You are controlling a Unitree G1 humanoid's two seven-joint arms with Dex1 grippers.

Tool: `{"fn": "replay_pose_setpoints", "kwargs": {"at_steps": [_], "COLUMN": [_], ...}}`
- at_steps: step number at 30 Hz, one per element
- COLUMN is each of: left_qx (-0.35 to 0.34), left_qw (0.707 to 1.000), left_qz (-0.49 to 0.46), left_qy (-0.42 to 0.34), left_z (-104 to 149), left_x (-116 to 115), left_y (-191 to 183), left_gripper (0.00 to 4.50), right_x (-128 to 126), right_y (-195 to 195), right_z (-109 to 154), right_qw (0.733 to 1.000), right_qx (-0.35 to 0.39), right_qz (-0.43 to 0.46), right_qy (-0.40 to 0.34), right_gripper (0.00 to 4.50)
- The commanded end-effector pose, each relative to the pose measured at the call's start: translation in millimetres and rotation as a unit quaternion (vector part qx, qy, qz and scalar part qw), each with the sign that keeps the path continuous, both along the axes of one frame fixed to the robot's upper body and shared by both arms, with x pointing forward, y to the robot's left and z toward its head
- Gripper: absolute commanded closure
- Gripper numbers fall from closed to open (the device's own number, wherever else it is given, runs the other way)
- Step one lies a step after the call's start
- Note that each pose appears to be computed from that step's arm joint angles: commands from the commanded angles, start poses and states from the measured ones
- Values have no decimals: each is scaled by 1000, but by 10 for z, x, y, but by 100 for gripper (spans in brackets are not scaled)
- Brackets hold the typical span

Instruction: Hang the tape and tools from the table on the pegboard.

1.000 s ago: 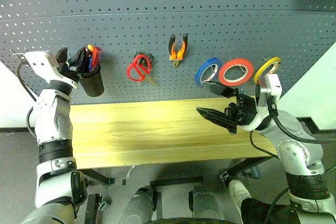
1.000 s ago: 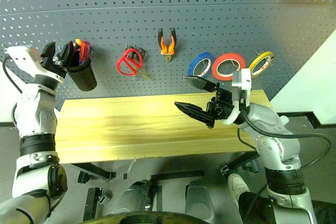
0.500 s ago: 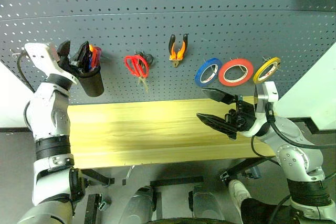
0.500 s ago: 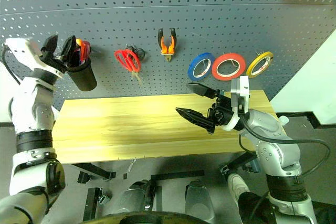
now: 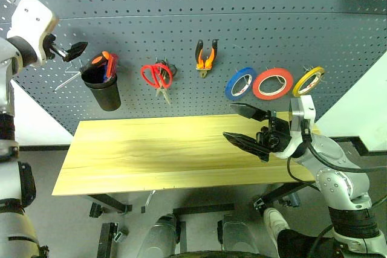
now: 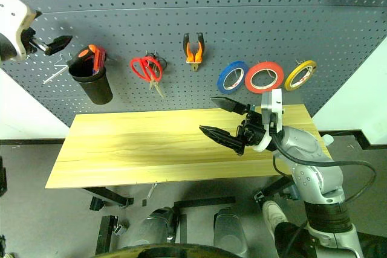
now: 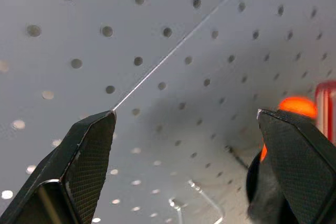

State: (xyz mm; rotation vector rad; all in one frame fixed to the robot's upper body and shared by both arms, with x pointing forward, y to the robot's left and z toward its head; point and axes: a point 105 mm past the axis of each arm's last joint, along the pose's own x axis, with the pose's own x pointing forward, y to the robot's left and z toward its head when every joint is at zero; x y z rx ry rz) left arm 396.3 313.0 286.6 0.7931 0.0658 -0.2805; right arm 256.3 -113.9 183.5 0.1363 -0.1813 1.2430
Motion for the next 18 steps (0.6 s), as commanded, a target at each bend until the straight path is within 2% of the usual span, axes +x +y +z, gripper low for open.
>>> {"fn": "replay_pose_setpoints", "kwargs": {"at_steps": [1, 7, 18], "left_qx": [55, 99, 106], "left_qw": [998, 992, 988], "left_qz": [-6, -44, -58], "left_qy": [16, 64, 96], "left_z": [28, -130, -247], "left_x": [-1, -27, -6], "left_y": [35, 23, 26], "left_gripper": [2, 2, 2], "right_x": [-8, -25, -34], "right_y": [-13, -35, -35], "right_z": [28, -1, -15], "right_qw": [1000, 1000, 1000], "right_qx": [5, 1, -3], "right_qz": [-2, -8, -11], "right_qy": [-18, -20, -22], "right_gripper": [0, 0, 0]}}
